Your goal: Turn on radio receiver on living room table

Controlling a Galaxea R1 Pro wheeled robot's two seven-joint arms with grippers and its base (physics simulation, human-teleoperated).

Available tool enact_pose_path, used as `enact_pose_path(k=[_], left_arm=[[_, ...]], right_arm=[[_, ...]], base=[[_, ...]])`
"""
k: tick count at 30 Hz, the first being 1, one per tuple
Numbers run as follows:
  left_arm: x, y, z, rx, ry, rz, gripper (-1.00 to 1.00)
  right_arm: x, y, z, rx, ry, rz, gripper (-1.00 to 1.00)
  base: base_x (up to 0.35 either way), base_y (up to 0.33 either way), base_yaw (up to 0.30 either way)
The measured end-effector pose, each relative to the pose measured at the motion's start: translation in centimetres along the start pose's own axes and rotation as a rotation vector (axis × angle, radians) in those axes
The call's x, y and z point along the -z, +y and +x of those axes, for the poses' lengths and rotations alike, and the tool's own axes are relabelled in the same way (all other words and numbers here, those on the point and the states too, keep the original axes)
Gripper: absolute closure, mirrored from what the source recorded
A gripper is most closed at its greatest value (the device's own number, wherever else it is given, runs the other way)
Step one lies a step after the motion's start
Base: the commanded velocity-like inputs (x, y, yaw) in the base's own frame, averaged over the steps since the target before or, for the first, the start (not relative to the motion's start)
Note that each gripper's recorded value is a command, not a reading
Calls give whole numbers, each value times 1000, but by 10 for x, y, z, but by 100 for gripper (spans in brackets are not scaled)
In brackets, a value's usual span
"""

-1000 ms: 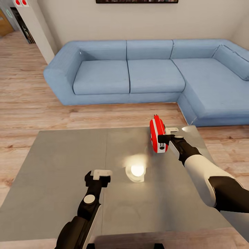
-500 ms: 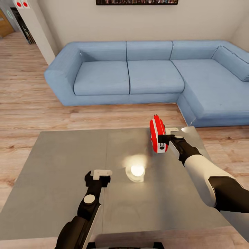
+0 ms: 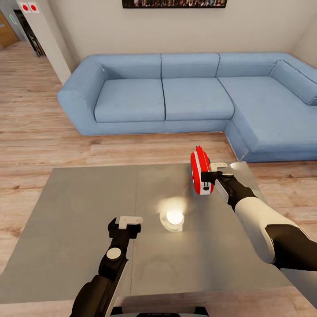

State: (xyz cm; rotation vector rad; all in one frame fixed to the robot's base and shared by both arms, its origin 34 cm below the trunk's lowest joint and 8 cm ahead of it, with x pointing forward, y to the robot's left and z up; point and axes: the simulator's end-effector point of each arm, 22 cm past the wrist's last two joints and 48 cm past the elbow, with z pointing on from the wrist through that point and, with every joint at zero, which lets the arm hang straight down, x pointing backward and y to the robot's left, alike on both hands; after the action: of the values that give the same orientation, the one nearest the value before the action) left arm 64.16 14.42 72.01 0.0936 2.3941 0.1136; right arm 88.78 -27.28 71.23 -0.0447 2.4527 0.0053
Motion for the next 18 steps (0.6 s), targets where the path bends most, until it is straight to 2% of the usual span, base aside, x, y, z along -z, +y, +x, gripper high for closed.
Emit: enact_pose_path(k=[18], left_arm=[[17, 1, -8, -1, 2, 2, -100]], right_arm=[[16, 3, -1, 2, 15, -3, 100]], base=[[0, 0, 0]])
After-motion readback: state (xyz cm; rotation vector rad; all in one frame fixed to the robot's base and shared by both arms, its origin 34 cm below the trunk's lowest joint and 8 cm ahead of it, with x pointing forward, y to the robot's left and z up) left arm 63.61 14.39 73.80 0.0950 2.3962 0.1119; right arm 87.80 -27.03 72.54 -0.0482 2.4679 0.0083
